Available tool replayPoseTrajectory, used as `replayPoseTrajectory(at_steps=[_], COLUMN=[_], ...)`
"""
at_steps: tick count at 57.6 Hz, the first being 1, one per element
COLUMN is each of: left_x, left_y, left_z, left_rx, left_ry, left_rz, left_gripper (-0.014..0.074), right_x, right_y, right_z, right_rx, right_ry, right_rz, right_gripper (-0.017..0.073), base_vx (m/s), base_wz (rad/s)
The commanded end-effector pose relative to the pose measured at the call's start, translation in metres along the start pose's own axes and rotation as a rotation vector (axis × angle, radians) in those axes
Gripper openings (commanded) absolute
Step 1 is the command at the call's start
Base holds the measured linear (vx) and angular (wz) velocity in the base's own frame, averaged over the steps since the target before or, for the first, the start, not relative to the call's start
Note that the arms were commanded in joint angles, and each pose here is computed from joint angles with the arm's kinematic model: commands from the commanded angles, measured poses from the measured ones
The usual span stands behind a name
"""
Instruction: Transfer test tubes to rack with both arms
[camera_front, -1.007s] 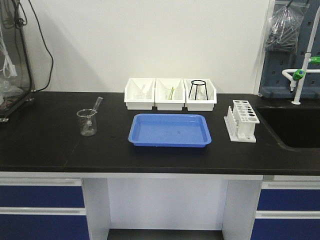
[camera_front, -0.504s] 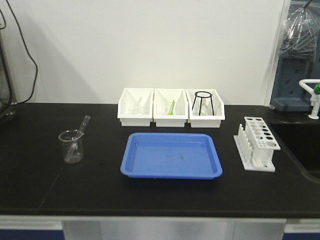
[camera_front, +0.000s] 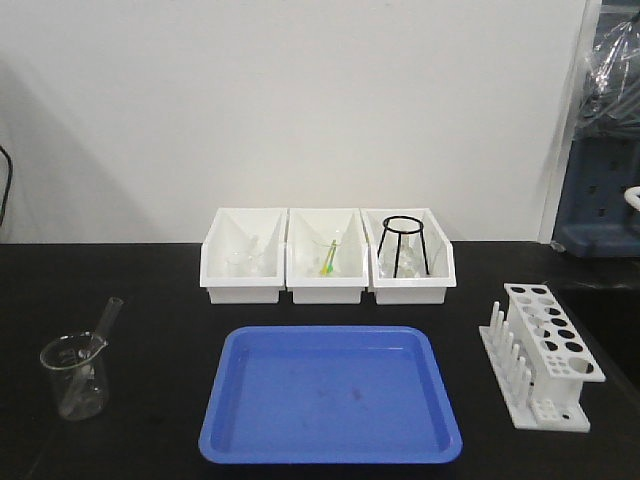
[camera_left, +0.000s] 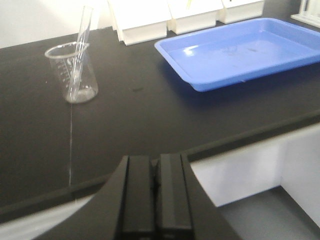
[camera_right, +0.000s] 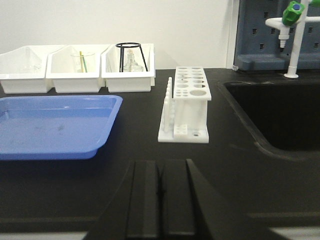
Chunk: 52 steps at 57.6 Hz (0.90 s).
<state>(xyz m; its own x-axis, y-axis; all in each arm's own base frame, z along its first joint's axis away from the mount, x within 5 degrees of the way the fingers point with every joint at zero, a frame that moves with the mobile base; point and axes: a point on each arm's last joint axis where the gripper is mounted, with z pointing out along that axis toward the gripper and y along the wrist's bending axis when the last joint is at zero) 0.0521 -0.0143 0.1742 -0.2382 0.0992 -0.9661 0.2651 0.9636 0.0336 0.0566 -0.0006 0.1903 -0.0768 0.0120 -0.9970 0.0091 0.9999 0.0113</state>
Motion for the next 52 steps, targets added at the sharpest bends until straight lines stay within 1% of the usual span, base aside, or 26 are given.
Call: replayPoseTrajectory(at_steps=[1, 29, 52], left_x=[0.0010, 0.0010, 0.0010], left_y=[0.0001, 0.0001, 0.0001], left_z=[0.0019, 0.0019, 0.0019], left_rx=[-0.003, -0.003, -0.003], left_ry=[-0.061, -0.061, -0.061], left_rz=[-0.014, -0.014, -0.014], left_gripper=[-0.0020, -0.0020, -0.0020], right_x=[-0.0039, -0.0039, -0.0039], right_y=[0.0002, 0.0002, 0.0002], right_z=[-0.0001, -0.0001, -0.0001], right_rx=[-0.003, -0.003, -0.003], right_ry=[-0.075, -0.075, -0.075], right_rz=[-0.012, -0.012, -0.012], right_gripper=[-0.0007, -0.0007, -0.0007], base_vx=[0.36, 0.31, 0.12], base_wz=[-0.02, 0.01, -0.06])
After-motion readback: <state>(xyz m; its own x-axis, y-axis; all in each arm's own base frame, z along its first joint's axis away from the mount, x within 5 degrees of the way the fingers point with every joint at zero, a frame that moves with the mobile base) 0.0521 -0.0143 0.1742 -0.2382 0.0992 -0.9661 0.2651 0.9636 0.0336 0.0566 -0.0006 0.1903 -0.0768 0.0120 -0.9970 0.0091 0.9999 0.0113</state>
